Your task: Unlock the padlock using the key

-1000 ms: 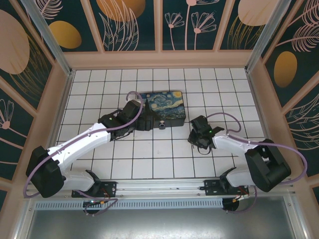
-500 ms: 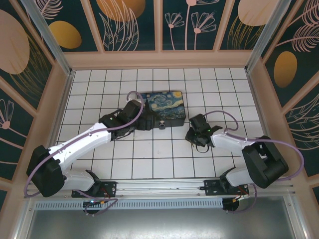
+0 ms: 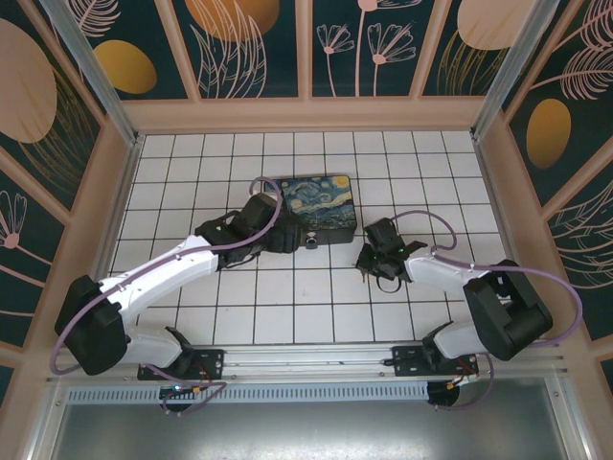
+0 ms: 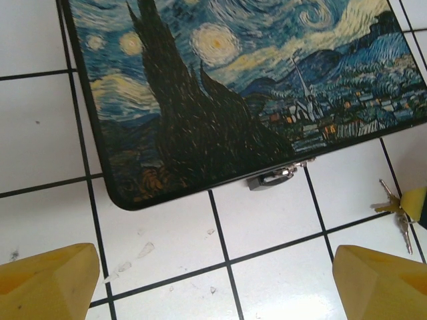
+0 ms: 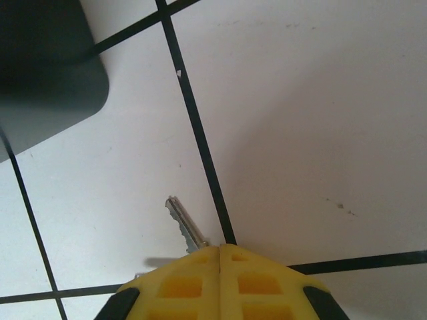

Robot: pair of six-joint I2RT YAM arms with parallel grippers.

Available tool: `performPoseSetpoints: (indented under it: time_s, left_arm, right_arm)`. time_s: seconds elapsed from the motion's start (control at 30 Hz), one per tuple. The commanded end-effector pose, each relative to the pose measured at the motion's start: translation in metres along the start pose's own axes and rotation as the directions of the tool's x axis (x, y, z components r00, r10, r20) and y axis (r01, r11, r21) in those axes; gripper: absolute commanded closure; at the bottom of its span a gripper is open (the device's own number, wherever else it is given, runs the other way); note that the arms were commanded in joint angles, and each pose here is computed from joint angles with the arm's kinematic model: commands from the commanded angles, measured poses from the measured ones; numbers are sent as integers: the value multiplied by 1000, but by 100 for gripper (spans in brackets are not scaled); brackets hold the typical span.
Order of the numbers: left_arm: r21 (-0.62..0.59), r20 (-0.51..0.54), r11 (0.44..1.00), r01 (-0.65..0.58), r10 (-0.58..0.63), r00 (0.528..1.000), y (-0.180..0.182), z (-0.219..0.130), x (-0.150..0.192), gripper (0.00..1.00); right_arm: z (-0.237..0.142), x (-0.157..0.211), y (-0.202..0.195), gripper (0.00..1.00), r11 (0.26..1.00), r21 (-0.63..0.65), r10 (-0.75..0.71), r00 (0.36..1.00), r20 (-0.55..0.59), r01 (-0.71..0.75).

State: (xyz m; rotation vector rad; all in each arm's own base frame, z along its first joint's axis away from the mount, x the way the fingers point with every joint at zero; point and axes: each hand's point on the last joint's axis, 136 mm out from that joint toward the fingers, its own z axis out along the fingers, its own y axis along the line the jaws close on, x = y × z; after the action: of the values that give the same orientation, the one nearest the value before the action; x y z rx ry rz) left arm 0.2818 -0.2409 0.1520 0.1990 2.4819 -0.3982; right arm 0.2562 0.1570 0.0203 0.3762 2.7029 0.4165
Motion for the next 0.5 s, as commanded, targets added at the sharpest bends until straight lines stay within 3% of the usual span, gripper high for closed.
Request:
performPoseSetpoints:
  time_s: [0.0,0.1,0.2,0.33,0.47]
  left_arm:
    - [39,17,999,-27,27,1000,-13,-1,-8,10]
    - [65,18,997,-41,39,999,-21,-2,-11,12]
    - [169,-4,984,-49,50,999,-45,-2,-7,12]
    - [433,-84,901,27,10,996,-92,5,19,19]
    - [525,-142,845,100,-28,989,-106,16,35,30]
  right_arm:
    - [-5,4,-8,100,998,22,-52,999,-12,52]
    - [-15,0,-4,100,997,2,-78,997,8,78]
    - [-26,-2,10,100,992,-67,-109,994,9,110]
    - [-40,-4,26,100,980,-140,-141,990,20,143]
    - [-56,-7,44,100,964,-225,-136,990,31,139]
